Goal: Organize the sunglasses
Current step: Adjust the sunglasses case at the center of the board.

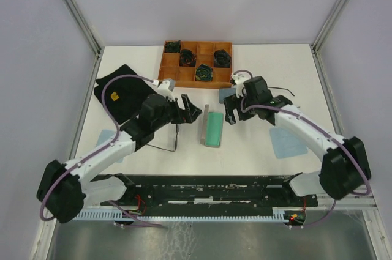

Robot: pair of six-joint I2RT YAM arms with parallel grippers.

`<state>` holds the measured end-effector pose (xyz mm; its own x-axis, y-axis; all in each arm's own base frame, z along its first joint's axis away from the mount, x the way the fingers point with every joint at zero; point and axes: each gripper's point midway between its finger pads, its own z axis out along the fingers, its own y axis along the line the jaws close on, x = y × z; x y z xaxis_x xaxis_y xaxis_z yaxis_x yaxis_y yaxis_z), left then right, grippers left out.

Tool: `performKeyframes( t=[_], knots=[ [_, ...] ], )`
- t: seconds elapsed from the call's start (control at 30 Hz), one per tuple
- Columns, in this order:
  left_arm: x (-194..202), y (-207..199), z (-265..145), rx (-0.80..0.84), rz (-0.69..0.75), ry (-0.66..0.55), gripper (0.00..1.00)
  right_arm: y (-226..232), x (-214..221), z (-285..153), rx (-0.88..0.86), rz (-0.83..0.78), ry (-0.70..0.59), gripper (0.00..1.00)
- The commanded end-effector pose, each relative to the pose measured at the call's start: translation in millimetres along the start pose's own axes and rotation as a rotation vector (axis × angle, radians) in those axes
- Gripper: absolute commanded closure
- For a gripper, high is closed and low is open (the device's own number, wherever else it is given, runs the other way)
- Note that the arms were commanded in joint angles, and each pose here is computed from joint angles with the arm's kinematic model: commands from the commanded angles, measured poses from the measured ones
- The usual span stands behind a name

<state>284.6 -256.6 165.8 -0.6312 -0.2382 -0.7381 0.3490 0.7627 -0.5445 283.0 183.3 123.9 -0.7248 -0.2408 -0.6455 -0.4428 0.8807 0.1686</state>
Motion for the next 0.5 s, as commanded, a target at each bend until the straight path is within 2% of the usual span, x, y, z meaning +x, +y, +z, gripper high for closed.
performKeyframes(
  t=[0.0,0.13,0.3,0.47],
  knots=[
    [-41,1,-43,-0.084,0.089,-0.115,0.05,22,-36,24,-0.147,-0.170,-0.011,0.11],
    [-51,7,-76,-0.132,0.102,-0.167,0.08,24,-45,53,-0.179,-0.197,0.041,0.25],
    [-58,11,-106,-0.165,0.120,-0.211,0.09,22,-42,90,-0.204,-0.239,0.145,0.34],
    [-61,15,-117,-0.188,0.139,-0.223,0.13,23,-42,113,-0.231,-0.248,0.194,0.44]
  ],
)
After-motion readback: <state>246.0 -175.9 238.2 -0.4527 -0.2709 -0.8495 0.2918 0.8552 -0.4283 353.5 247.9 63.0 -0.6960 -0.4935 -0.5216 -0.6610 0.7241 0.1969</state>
